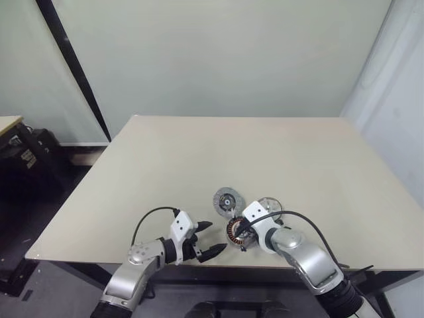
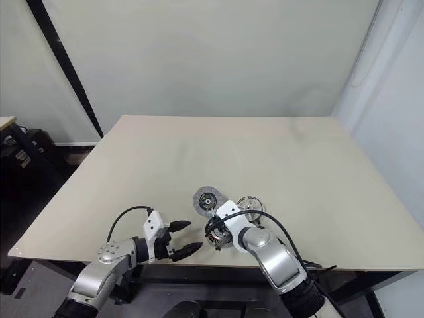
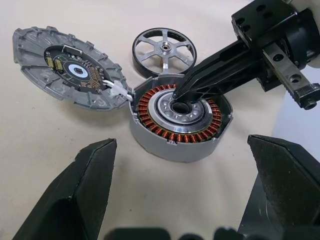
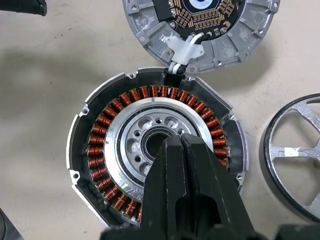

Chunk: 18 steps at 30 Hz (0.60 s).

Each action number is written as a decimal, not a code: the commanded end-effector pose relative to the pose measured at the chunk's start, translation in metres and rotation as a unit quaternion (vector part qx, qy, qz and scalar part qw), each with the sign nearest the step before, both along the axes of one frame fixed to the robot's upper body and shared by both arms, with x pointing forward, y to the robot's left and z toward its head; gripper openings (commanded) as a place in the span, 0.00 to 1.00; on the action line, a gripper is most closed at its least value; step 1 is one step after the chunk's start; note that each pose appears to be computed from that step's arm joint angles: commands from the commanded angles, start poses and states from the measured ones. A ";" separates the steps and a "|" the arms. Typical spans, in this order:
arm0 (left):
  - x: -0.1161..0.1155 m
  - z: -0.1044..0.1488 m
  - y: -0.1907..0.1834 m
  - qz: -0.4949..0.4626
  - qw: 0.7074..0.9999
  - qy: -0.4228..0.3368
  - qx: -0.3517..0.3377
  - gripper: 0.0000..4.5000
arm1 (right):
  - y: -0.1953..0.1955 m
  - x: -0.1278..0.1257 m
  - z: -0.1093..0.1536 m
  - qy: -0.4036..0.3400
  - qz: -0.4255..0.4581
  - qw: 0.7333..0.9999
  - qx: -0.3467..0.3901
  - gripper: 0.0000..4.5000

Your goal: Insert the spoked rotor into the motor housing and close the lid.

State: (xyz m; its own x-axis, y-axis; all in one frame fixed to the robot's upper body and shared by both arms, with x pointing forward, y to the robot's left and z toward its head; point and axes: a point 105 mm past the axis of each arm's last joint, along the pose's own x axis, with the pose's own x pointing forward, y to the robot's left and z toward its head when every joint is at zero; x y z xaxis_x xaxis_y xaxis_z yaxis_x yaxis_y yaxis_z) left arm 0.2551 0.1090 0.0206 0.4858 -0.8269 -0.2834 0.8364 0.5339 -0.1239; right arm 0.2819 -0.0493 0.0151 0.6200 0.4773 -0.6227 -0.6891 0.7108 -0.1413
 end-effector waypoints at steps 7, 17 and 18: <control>0.002 0.011 -0.004 -0.005 1.000 -0.026 -0.004 1.00 | 0.003 0.007 0.018 -0.024 -0.001 0.999 0.024 0.01; 0.002 0.011 -0.004 -0.005 1.000 -0.027 -0.003 1.00 | 0.002 0.000 0.021 -0.009 0.010 0.999 0.037 0.01; 0.003 0.012 -0.003 -0.005 1.000 -0.027 -0.003 1.00 | 0.003 -0.002 0.016 -0.002 0.009 0.999 0.037 0.01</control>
